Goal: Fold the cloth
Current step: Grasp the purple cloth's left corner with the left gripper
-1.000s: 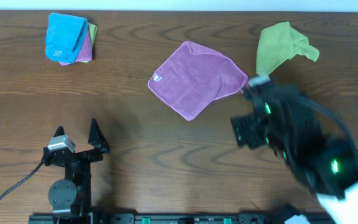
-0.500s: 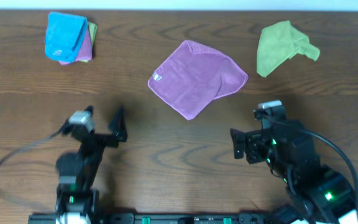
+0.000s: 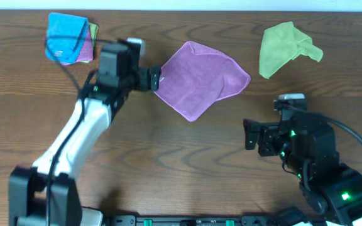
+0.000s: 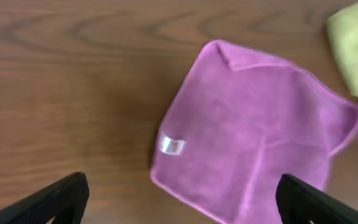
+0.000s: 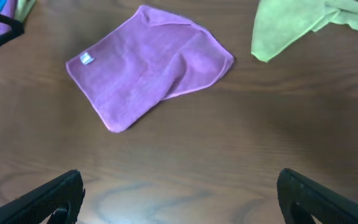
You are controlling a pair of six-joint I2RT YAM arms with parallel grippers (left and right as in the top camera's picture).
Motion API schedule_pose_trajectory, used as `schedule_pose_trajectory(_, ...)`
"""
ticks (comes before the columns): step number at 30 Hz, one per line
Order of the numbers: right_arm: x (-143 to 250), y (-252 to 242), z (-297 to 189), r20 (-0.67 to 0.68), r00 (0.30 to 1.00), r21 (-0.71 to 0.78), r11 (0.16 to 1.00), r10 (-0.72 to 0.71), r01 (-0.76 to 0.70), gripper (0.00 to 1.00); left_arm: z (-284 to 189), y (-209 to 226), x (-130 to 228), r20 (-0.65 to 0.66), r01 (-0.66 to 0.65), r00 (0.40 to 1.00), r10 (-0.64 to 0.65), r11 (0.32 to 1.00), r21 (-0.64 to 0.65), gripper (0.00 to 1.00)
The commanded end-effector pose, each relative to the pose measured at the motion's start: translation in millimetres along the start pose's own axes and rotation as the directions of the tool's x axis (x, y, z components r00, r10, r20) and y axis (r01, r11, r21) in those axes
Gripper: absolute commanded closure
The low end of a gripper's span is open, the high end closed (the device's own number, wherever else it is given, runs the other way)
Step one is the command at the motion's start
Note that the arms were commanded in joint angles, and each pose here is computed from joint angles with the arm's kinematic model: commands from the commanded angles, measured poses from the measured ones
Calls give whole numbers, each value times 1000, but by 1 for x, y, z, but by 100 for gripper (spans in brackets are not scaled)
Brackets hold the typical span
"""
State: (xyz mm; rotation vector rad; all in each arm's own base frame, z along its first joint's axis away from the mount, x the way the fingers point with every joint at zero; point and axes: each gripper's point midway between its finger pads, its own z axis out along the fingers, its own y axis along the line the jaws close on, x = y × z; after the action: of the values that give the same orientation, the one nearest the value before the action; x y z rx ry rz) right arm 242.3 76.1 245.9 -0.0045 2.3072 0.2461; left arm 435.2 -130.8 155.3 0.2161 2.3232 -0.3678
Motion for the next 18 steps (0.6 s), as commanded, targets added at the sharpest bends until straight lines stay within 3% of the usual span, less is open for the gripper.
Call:
schedule_pose_trajectory(1,-9,-6,-4,21,998,6,998,59,-59,1,15,15,-11,-39,-75,997,72,994,-83,3)
schedule_pose_trajectory(12,-19,-18,3,45,995,35,995,90,-92,1,68,28,59,-326,-44,945,16,996,-79,0)
schedule_pose_trajectory(13,-19,-17,4,40,995,33,995,91,-92,1,69,27,63,-339,-40,941,13,997,-71,5)
schedule_pose_trajectory(18,-16,-15,10,13,996,27,996,90,-91,1,82,26,86,-405,-29,914,5,998,-54,9)
